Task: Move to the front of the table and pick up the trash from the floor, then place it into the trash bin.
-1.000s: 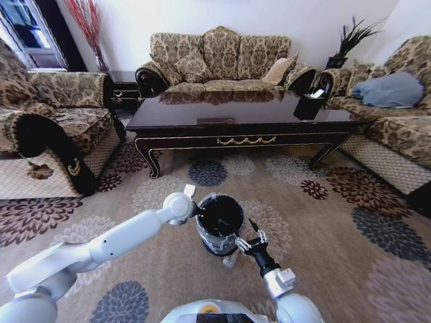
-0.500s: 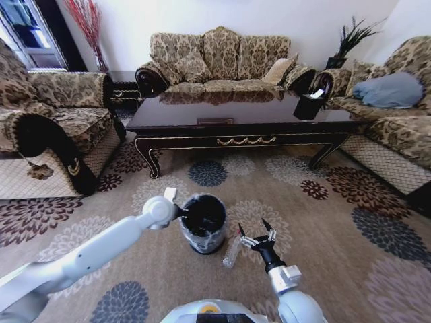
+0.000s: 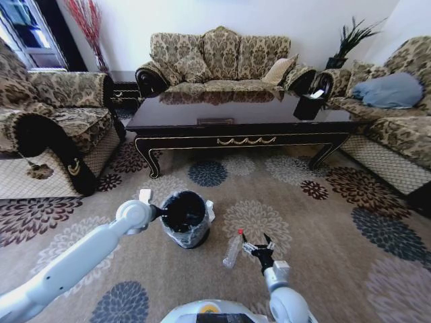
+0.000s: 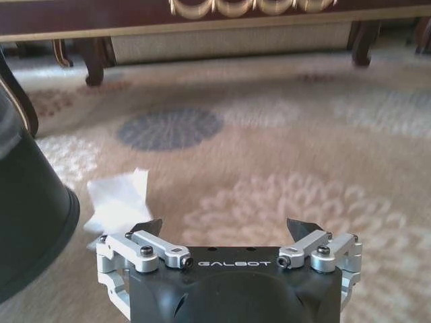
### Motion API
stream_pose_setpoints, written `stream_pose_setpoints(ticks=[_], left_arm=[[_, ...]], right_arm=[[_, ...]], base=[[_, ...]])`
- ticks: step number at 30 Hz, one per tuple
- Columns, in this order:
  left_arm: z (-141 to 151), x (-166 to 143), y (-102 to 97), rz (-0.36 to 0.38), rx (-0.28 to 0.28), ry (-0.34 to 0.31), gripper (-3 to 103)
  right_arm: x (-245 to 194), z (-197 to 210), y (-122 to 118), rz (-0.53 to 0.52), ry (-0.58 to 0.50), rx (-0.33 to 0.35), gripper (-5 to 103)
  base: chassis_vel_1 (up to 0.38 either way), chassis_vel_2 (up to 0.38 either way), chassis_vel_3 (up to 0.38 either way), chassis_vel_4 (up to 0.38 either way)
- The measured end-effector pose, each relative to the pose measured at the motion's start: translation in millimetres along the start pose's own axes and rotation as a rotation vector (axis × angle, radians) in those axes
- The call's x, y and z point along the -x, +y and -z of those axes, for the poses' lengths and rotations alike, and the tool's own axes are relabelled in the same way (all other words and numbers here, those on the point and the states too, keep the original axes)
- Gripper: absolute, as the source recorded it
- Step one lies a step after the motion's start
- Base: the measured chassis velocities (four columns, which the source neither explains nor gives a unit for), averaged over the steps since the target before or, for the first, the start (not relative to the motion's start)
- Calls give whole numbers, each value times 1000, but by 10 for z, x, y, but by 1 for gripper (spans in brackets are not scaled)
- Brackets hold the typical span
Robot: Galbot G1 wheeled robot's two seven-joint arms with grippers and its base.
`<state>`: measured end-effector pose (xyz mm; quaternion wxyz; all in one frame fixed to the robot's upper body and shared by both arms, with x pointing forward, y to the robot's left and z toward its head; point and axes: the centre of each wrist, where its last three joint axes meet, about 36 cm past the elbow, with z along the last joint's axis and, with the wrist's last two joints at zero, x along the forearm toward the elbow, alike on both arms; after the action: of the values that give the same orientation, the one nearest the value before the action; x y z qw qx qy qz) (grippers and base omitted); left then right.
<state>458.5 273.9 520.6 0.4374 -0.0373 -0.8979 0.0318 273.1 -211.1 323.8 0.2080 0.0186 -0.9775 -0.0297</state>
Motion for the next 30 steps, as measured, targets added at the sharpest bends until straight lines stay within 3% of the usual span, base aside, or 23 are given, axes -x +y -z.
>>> stream_pose_setpoints(ticks=[8, 15, 21, 30], left_arm=[[-39, -79, 34, 0, 4, -2, 0], [-145, -106, 63, 6, -7, 14, 0], [-264, -91, 123, 26, -10, 33, 0], [-343, -88, 108, 30, 1, 40, 0]], right_arm=[[102, -139, 173, 19, 131, 13, 100], [298, -151, 215, -1, 183, 32, 100], [586, -424, 88, -44, 229, 3, 100], [826, -550, 215, -34, 258, 7, 100]], base=[[0, 0, 0, 0], [0, 0, 0, 0], [0, 0, 0, 0], [0, 0, 0, 0]])
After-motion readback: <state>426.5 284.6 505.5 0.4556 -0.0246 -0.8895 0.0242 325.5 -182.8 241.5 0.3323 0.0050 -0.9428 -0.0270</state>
